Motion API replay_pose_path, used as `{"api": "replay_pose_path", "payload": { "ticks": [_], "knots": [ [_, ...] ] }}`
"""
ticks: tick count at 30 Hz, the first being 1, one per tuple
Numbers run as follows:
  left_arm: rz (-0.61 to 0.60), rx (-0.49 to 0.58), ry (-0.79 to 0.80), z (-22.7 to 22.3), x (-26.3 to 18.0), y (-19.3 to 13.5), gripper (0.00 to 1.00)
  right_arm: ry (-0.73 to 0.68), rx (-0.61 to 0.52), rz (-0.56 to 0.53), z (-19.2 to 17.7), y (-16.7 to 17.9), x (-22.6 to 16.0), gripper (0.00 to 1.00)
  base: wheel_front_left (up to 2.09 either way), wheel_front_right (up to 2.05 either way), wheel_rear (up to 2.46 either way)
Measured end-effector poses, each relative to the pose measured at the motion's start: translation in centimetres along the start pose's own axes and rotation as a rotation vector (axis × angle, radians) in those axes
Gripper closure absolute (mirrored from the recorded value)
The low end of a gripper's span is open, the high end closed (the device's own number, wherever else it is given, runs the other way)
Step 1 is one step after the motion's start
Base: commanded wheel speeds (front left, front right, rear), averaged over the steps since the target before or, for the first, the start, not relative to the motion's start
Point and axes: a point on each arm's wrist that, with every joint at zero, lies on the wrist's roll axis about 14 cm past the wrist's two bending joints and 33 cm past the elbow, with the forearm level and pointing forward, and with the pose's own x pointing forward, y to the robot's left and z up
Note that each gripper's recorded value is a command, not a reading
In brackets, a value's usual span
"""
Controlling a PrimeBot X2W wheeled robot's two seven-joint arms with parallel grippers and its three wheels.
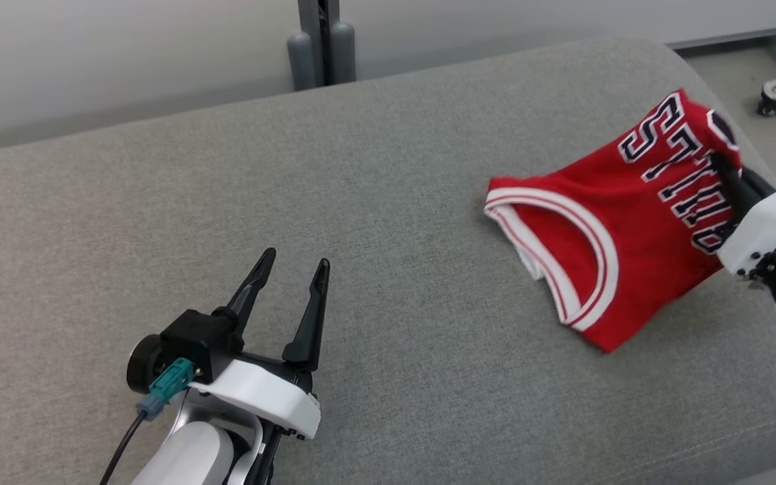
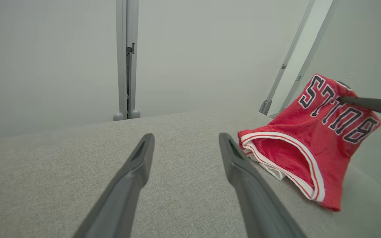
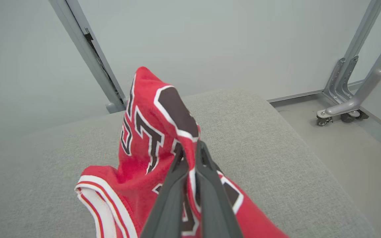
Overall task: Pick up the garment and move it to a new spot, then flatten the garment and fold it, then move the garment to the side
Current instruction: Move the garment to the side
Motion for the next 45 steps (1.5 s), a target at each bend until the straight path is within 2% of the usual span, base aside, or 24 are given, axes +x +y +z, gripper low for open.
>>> {"api": "replay_pose_path", "payload": {
  "ticks": [5,13,14,15,24,32,39,42,45],
  "knots": [
    [-0.024,-0.005,0.054,-1.9,1.4,0.3,0.0,-0.035,-0.002,-0.133,0.9,-4.4,1.2,1.0,0.0,0.0,0.0],
    [-0.041,-0.017,0.081,-3.1,2.5,0.3,0.0,0.079,0.001,-0.289,-2.3,-8.8,0.7,1.0,0.0,0.0,0.0],
    [-0.042,-0.017,0.082,-3.1,2.5,0.3,0.0,0.081,-0.004,-0.295,-2.4,-8.9,0.6,0.64,0.0,0.0,0.0],
    [-0.042,-0.016,0.081,-3.0,2.4,0.3,0.0,0.083,-0.004,-0.299,-2.5,-8.9,0.6,0.0,0.0,0.0,0.0],
    [-0.013,-0.01,0.03,-1.3,1.9,0.7,0.0,-0.086,-0.089,-0.264,1.1,-7.9,0.8,0.0,0.0,0.0,0.0],
    [0.065,-0.008,-0.048,1.2,-0.3,1.9,0.0,-0.224,-0.089,-0.17,4.2,-5.1,-0.1,0.0,0.0,0.0,0.0],
    [0.196,0.035,-0.132,4.4,-3.4,5.5,0.0,-0.338,-0.098,-0.055,5.5,-1.6,-2.1,0.0,0.0,0.0,0.0],
    [0.276,0.066,-0.168,5.9,-5.7,7.7,0.0,-0.406,-0.098,0.013,6.0,1.0,-3.4,0.0,0.0,0.0,0.0],
    [0.335,0.081,-0.192,6.9,-7.9,9.1,0.0,-0.416,-0.098,0.06,4.5,3.0,-4.8,0.0,0.0,0.0,0.0]
  ]
}}
